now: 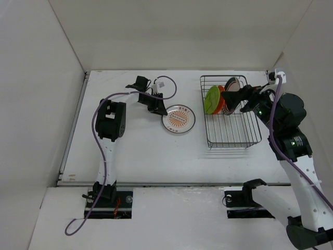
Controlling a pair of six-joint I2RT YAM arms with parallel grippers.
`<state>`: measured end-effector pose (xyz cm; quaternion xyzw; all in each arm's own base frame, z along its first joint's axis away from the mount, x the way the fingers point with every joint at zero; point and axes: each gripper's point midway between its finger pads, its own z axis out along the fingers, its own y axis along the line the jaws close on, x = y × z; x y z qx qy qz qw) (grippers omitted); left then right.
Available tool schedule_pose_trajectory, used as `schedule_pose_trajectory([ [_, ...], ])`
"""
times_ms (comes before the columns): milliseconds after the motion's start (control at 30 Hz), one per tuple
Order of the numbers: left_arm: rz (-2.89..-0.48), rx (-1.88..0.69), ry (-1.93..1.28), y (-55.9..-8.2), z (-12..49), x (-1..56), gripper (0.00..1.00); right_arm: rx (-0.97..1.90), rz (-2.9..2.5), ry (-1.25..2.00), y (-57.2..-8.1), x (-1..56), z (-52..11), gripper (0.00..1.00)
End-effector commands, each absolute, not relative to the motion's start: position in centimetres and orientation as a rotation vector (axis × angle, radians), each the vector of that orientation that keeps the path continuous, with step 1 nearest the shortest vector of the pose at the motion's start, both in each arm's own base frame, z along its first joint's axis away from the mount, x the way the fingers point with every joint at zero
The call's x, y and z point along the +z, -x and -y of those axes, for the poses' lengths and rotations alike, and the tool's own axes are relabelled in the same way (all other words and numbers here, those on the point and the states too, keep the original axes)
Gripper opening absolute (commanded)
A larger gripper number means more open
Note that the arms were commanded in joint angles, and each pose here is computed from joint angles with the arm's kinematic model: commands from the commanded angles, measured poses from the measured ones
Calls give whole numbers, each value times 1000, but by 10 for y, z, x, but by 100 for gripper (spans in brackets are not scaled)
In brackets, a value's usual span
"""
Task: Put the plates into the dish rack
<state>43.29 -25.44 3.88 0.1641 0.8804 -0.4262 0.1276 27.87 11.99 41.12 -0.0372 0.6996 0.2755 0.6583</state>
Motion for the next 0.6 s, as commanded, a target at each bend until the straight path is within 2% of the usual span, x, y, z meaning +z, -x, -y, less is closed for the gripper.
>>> schedule_pose_trajectory([
  [0, -2621, -1219, -497, -425, 255, 28, 22, 666, -1531, 117, -278, 420, -130, 100],
  [33, -2639, -1222, -489, -423, 254, 23, 18, 680, -1533, 117, -277, 420, -132, 100],
  [67, -2639, -1222, -489, -423, 254, 23, 6, 680, -1533, 117, -277, 420, -132, 100],
  [100, -2625, -1220, -495, -426, 255, 27, 0, 687, -1541, 123, -280, 416, -136, 100],
  [200, -2617, -1232, -508, -426, 256, 30, 0, 694, -1551, 130, -279, 412, -138, 100],
  [333, -2491, -1351, -531, -431, 244, 73, 0, 699, -1582, 134, -287, 396, -142, 100],
  [433, -2274, -1475, -613, -425, 228, 149, 0, 710, -1616, 161, -293, 379, -150, 100],
  [467, -2231, -1443, -638, -428, 221, 161, 0, 710, -1616, 161, -294, 377, -150, 100],
  [533, -2070, -1507, -737, -408, 206, 211, 0, 710, -1609, 215, -297, 372, -157, 100],
  [567, -2070, -1500, -722, -411, 200, 211, 0, 708, -1605, 232, -296, 370, -159, 100],
])
